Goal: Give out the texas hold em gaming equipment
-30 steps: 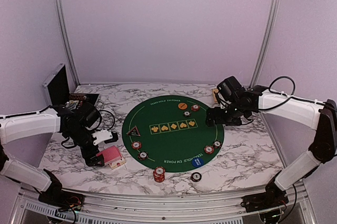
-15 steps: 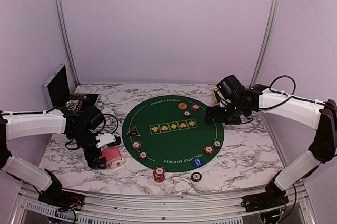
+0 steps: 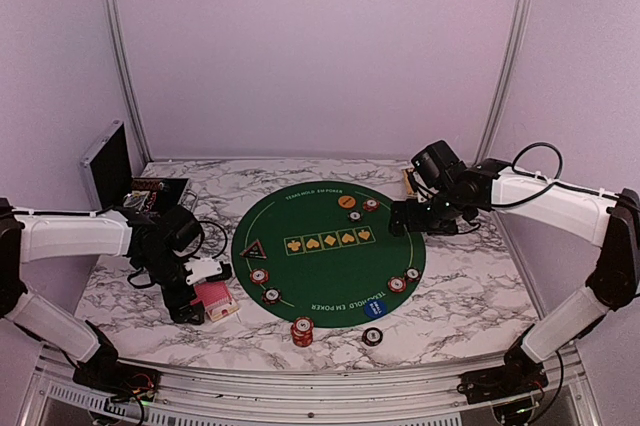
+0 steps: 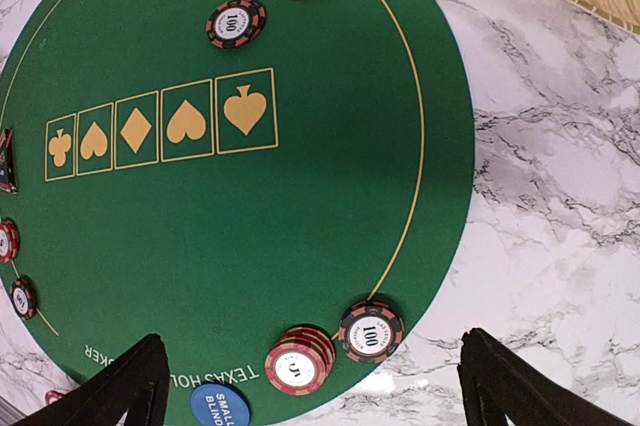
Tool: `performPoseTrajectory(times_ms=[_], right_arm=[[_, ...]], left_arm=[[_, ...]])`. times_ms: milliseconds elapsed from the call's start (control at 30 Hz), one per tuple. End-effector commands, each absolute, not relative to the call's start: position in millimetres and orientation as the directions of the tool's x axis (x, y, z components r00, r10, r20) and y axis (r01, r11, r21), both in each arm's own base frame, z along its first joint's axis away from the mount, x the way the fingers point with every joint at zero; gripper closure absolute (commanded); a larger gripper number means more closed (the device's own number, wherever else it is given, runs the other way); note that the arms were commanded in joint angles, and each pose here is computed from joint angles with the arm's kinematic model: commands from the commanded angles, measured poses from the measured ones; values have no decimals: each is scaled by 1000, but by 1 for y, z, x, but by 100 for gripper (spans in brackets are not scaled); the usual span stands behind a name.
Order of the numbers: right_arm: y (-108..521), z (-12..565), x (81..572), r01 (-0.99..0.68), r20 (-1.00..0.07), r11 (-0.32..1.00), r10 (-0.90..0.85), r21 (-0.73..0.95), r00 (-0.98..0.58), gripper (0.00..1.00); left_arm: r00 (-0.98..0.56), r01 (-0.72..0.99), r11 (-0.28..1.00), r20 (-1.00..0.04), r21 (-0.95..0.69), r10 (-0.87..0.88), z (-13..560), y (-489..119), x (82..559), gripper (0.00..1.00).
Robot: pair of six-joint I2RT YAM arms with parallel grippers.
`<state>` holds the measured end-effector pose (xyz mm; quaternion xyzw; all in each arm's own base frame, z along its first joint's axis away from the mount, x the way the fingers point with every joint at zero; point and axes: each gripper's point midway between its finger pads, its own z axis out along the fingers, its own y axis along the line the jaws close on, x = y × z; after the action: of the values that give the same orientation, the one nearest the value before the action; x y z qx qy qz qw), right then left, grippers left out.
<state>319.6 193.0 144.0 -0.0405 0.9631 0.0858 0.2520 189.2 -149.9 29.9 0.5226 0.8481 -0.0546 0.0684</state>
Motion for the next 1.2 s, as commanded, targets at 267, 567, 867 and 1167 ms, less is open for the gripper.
performPoseTrajectory(times_ms=[267,567,867,1167], right_arm=[[198,157,323,-134,-514,979,-37,153,-857,1],[199,157,322,-137,-515,978,-38,156,-857,1],[200,159,321,-142,-518,977,-38,162,-854,1],[206,160,320,-158,-514,970,-43,182,-856,1]], left_arm=[[-447,891,453,-141,17,884,13,-143,193,1],[-458,884,467,-148,25,876,11,-144,197,1],[-453,889,458,-138,9,881,6,-143,192,1],[-443,894,448,-127,10,888,4,-140,188,3]])
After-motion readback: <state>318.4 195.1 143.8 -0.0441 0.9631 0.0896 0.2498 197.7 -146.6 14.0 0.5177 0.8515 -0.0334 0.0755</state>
